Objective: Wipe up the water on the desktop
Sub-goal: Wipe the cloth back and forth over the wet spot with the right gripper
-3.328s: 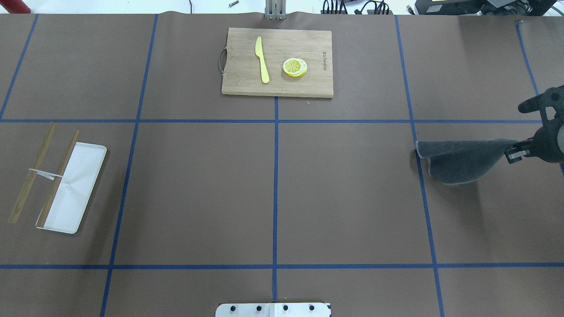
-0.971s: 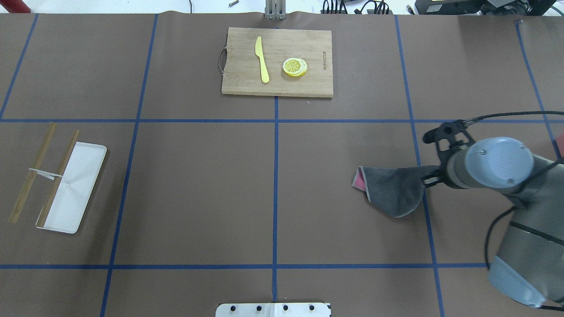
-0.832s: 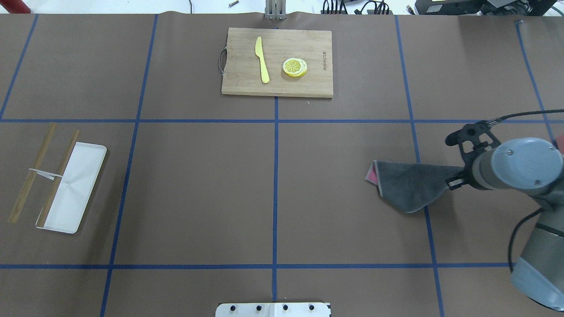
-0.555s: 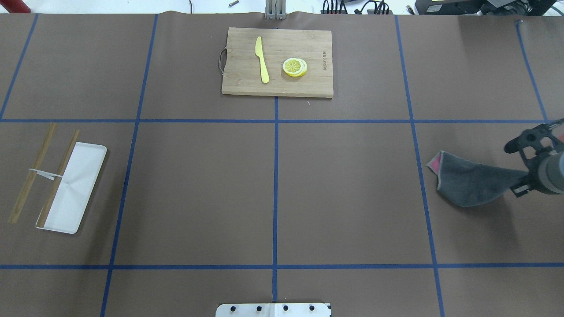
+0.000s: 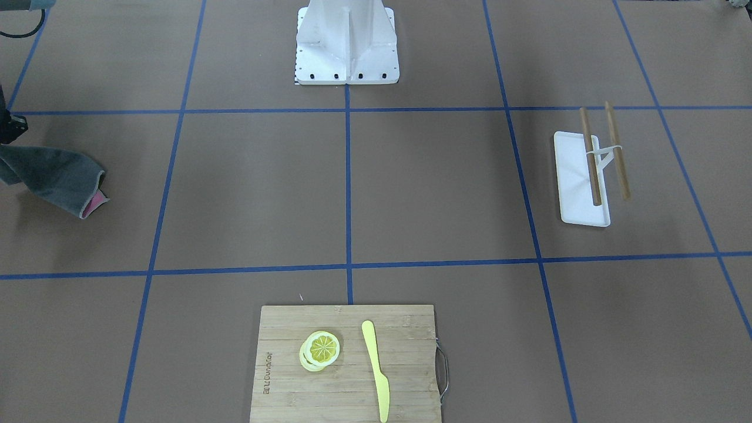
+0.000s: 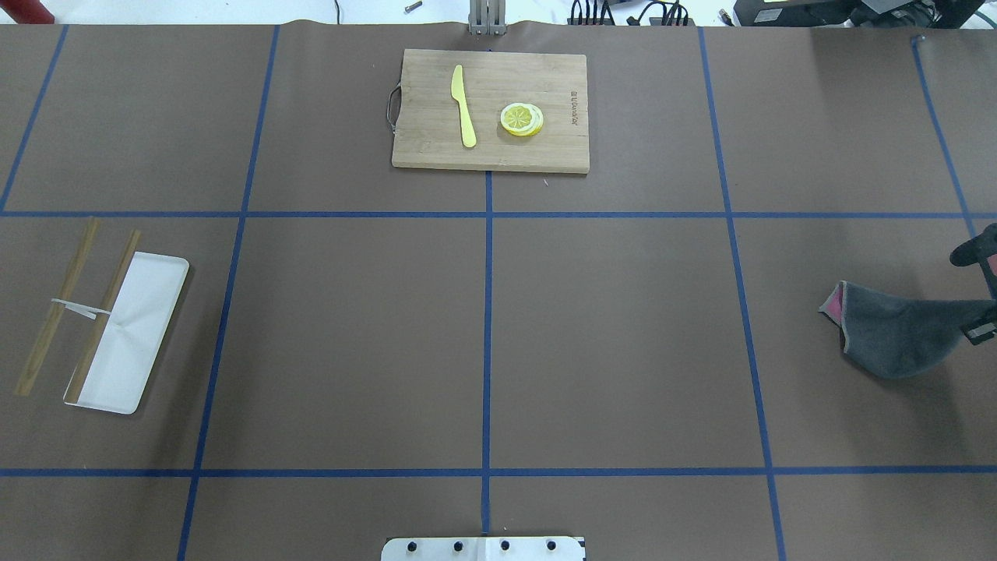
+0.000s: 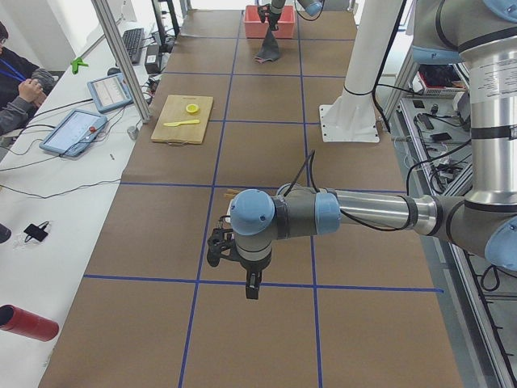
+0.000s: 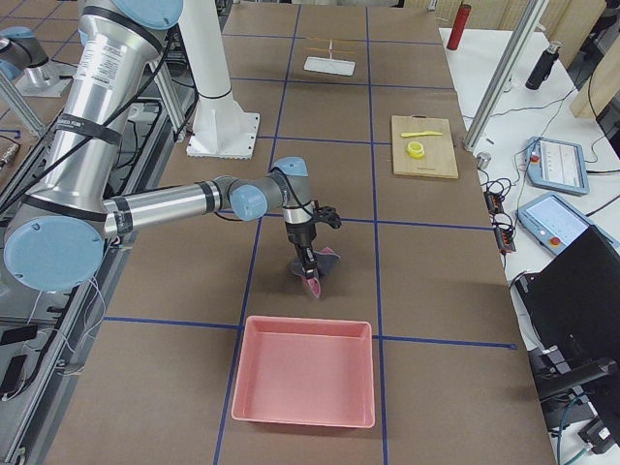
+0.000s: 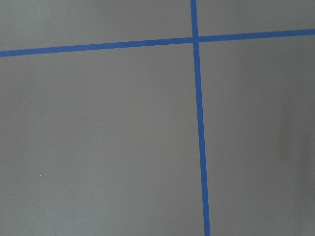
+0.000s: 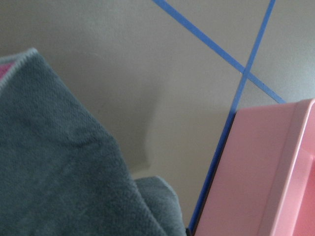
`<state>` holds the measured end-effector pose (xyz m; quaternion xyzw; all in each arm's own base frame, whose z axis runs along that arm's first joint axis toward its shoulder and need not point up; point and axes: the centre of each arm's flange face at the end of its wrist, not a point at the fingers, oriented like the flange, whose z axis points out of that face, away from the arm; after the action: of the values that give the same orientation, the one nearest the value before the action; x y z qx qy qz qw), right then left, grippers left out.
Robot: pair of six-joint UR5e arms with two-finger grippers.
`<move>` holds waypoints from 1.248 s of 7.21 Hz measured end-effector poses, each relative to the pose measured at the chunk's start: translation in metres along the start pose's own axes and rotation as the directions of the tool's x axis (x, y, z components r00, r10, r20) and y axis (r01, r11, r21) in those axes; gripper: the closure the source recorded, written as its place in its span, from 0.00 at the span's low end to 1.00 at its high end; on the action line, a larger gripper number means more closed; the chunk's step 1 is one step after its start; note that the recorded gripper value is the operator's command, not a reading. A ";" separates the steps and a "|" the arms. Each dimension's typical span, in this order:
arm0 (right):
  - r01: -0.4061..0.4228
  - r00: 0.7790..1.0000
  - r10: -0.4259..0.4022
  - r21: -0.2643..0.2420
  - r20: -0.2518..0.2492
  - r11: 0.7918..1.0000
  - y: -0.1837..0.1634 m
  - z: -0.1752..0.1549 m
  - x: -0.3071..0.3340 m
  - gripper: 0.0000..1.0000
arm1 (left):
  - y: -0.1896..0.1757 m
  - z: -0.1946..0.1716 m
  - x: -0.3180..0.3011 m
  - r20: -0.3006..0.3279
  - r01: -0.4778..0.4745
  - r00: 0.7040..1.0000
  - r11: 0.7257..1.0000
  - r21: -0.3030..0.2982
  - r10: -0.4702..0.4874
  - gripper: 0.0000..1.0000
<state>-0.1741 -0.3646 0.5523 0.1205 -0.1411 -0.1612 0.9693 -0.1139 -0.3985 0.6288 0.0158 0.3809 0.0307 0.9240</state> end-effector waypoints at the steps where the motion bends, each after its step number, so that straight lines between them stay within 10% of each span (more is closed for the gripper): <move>1: -0.054 0.997 0.053 0.027 0.059 0.998 -0.020 -0.011 -0.028 1.00 | 0.000 0.000 0.000 0.000 0.000 1.000 1.000 0.000 0.000 0.01; 6: -0.304 0.876 0.249 0.073 0.413 0.950 -0.102 -0.138 -0.315 1.00 | -0.002 0.001 -0.001 0.000 0.001 1.000 1.000 -0.002 -0.001 0.01; 9: -0.349 0.854 0.295 0.053 0.428 0.935 -0.105 -0.172 -0.360 1.00 | -0.004 0.006 -0.005 -0.002 0.005 1.000 1.000 -0.010 -0.005 0.01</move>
<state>-0.4765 -0.3041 0.2780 0.1204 -0.3710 -0.0086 0.9207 -0.1134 -0.4025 0.6360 0.0103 0.3818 0.0301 0.9237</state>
